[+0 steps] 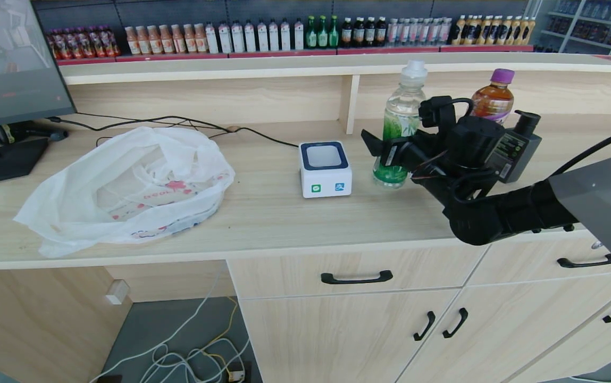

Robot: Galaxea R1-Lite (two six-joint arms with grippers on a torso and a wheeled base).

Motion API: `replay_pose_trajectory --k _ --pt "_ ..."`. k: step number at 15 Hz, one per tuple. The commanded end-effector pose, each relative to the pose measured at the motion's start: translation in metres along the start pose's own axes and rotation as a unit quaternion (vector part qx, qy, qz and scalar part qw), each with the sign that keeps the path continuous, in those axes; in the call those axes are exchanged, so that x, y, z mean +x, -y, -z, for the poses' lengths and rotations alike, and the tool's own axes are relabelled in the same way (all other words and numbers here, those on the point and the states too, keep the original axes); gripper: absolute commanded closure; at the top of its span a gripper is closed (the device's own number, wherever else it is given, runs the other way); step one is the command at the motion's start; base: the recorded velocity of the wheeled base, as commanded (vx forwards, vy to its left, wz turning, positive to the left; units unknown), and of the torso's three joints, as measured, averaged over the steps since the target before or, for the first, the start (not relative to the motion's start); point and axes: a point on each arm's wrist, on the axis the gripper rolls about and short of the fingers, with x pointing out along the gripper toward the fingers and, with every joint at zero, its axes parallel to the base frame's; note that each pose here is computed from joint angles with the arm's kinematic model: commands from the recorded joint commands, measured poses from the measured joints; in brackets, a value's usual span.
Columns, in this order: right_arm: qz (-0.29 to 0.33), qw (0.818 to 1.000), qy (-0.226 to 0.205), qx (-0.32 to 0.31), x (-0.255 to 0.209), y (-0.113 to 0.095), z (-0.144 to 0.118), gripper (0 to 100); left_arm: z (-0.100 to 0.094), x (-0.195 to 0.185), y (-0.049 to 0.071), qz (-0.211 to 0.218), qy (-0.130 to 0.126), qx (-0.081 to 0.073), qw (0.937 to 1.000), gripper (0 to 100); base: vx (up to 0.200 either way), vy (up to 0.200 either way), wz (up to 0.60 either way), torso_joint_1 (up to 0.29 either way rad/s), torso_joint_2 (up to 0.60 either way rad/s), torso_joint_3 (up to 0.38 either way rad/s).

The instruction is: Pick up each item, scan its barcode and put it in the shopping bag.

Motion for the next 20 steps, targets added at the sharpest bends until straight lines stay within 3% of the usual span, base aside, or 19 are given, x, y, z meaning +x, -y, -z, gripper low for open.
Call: replay_pose_trajectory --k 1,13,20 --pt "-0.001 1.000 -0.001 0.000 0.001 -0.002 0.002 100 0.000 0.000 0.000 0.000 0.000 0.000 1.0000 0 0.000 0.000 0.00 0.000 0.00 0.000" --pt "-0.002 1.000 0.005 0.007 0.001 -0.004 -0.002 100 0.000 0.000 0.000 0.000 0.000 0.000 1.0000 0 0.000 0.000 0.00 0.000 0.00 0.000" --pt "-0.004 0.999 0.039 0.014 -0.008 -0.004 -0.038 100 0.000 0.000 0.000 0.000 0.000 0.000 1.0000 0 0.000 0.000 0.00 0.000 0.00 0.000"
